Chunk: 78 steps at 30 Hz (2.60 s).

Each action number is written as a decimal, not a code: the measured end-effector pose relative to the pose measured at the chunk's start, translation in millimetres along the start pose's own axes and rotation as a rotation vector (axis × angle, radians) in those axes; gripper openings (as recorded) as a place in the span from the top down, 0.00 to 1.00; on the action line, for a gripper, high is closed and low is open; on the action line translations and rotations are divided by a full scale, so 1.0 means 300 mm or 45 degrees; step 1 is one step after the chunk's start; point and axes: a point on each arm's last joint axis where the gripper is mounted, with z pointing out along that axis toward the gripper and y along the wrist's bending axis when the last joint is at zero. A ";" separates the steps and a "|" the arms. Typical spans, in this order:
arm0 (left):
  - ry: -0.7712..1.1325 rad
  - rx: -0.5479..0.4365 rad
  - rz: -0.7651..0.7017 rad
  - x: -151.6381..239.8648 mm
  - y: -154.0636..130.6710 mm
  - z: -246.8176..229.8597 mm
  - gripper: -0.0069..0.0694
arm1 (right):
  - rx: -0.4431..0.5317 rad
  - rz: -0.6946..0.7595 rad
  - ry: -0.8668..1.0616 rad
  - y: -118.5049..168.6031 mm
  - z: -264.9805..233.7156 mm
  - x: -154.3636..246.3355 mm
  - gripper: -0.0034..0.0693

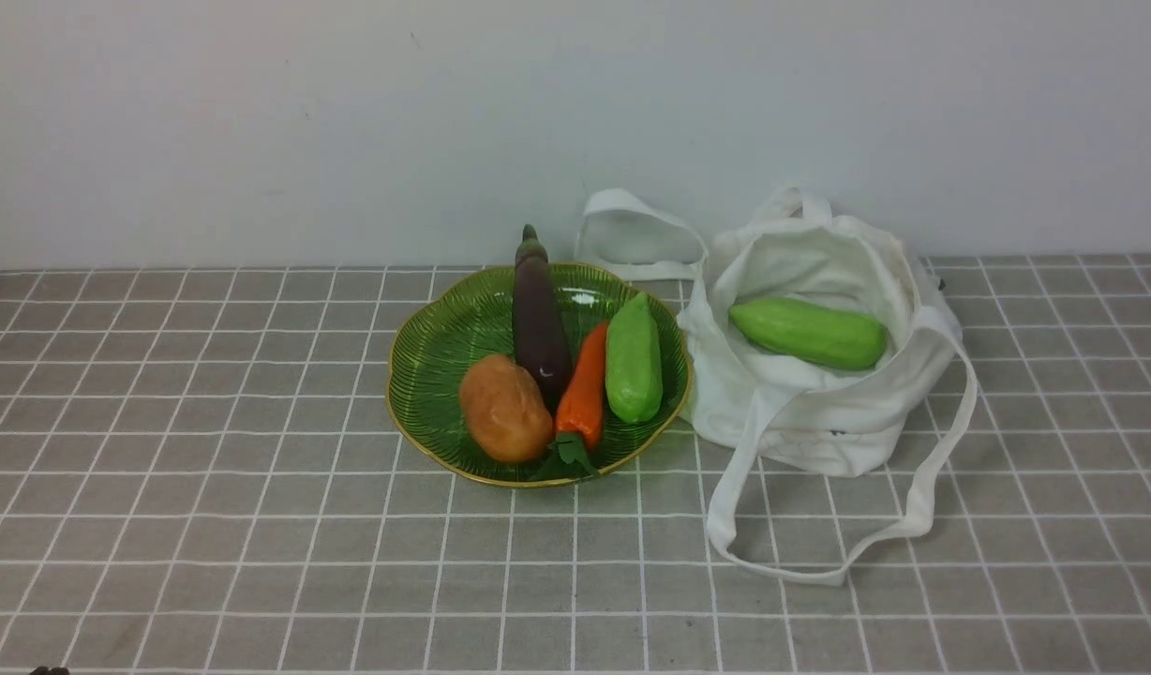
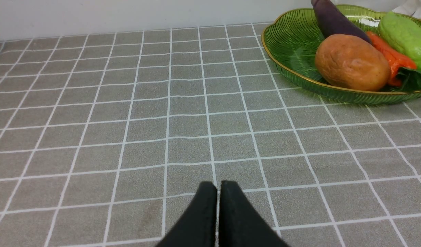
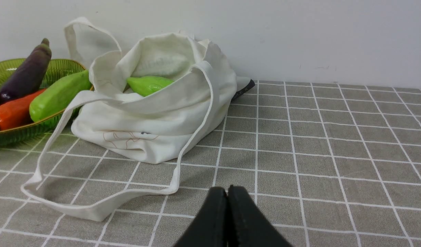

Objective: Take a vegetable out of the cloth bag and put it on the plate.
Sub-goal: Use the right arm to grab a chayote from the bag

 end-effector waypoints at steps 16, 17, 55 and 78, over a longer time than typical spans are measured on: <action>0.000 0.000 0.000 0.000 0.000 0.000 0.92 | 0.001 -0.005 0.000 0.000 0.000 0.000 0.97; 0.000 0.000 0.000 0.000 0.000 0.000 0.92 | 0.001 -0.007 0.000 0.000 0.000 0.000 0.97; 0.000 0.000 0.000 0.000 0.000 0.000 0.92 | -0.279 1.001 -0.117 0.048 -0.025 -0.097 0.97; 0.000 0.000 0.000 0.000 0.000 0.000 0.92 | -0.287 0.104 0.679 0.119 0.718 -0.519 0.91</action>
